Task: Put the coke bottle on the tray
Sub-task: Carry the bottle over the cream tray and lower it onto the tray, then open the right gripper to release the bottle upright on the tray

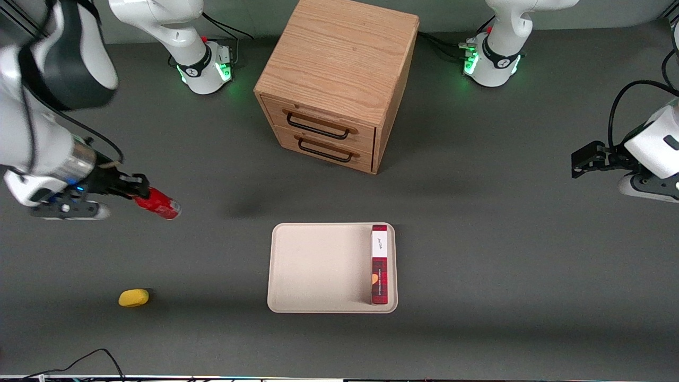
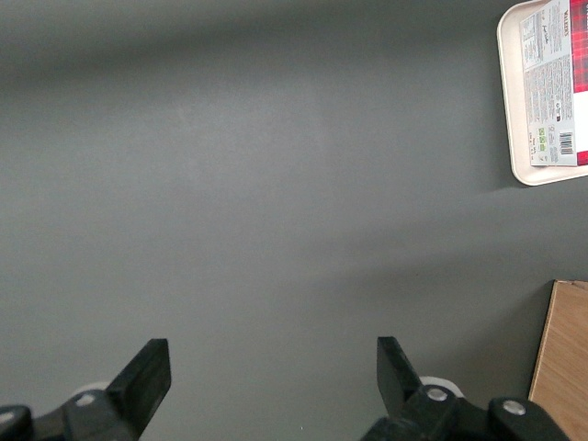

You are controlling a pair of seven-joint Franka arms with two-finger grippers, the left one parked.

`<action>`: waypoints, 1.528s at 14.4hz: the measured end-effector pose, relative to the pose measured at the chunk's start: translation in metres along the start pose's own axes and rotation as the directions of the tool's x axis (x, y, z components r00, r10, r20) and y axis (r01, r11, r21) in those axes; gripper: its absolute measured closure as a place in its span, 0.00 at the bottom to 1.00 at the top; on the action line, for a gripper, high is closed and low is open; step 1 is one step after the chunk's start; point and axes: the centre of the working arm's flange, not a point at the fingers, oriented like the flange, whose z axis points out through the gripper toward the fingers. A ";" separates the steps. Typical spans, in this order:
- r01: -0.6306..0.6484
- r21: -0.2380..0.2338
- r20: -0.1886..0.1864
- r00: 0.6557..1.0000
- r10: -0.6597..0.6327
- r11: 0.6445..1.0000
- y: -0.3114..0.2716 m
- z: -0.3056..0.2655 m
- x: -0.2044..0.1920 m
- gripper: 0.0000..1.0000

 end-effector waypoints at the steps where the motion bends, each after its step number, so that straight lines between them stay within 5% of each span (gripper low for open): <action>1: 0.004 0.002 0.008 1.000 -0.004 1.000 -0.010 -0.023 0.003 0.63; 4: -0.105 0.026 0.017 0.994 0.105 0.994 -0.068 -0.037 0.036 0.63; 10: -0.388 0.111 -0.038 0.918 0.394 0.915 -0.181 0.121 0.122 0.63; 14: -0.516 0.145 -0.027 0.851 0.524 0.844 -0.208 0.217 0.144 0.63; 19: -0.551 0.167 -0.019 0.827 0.562 0.817 -0.225 0.254 0.146 0.62; 22: -0.530 0.154 -0.067 0.836 0.544 0.834 -0.228 0.248 0.146 0.38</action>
